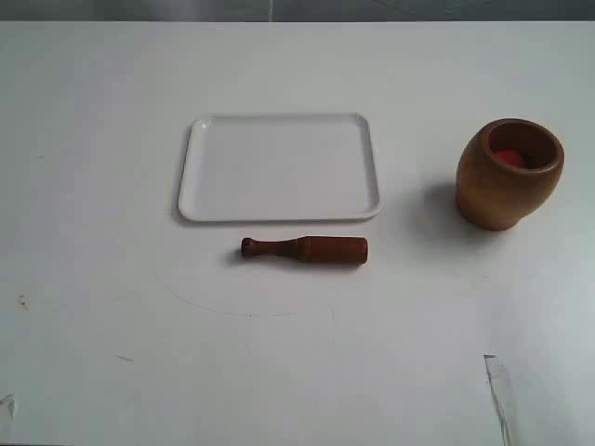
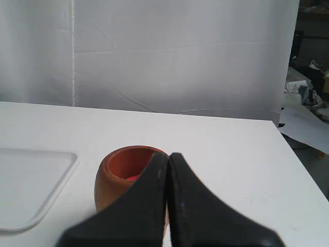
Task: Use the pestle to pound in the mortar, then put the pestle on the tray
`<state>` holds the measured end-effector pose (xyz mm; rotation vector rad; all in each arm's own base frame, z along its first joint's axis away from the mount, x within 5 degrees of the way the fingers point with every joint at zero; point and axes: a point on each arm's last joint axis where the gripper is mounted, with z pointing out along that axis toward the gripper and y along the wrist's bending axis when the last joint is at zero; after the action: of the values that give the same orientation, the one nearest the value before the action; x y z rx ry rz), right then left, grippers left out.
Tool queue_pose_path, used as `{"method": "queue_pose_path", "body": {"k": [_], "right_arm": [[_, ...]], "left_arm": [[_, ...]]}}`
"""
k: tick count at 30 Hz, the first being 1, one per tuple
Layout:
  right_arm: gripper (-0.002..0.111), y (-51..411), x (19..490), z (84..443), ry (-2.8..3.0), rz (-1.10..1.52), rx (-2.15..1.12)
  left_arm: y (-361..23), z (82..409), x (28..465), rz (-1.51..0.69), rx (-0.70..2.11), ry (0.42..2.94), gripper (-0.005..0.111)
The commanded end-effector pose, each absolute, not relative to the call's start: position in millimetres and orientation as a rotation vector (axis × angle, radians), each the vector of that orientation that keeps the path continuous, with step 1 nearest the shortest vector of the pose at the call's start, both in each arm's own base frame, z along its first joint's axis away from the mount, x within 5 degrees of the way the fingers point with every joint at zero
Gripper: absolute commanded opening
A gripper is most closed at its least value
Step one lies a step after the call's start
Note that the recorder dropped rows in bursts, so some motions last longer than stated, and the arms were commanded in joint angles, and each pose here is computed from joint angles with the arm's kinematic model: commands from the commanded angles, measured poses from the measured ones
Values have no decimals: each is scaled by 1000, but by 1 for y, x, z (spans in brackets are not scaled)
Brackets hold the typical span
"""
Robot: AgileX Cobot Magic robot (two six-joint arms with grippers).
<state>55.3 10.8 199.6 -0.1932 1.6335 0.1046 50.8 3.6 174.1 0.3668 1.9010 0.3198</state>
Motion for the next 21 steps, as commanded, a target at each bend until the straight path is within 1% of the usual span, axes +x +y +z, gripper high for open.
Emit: {"method": "queue_pose_path", "body": {"k": [1, 10, 21], "right_arm": [[0, 10, 55, 198, 1634, 90, -196], [0, 10, 55, 198, 1634, 90, -196], [0, 10, 56, 207, 1543, 89, -181]], "left_arm": [[3, 174, 51, 302, 361, 1897, 0], [3, 174, 51, 302, 361, 1897, 0], [3, 174, 51, 302, 361, 1897, 0]]}}
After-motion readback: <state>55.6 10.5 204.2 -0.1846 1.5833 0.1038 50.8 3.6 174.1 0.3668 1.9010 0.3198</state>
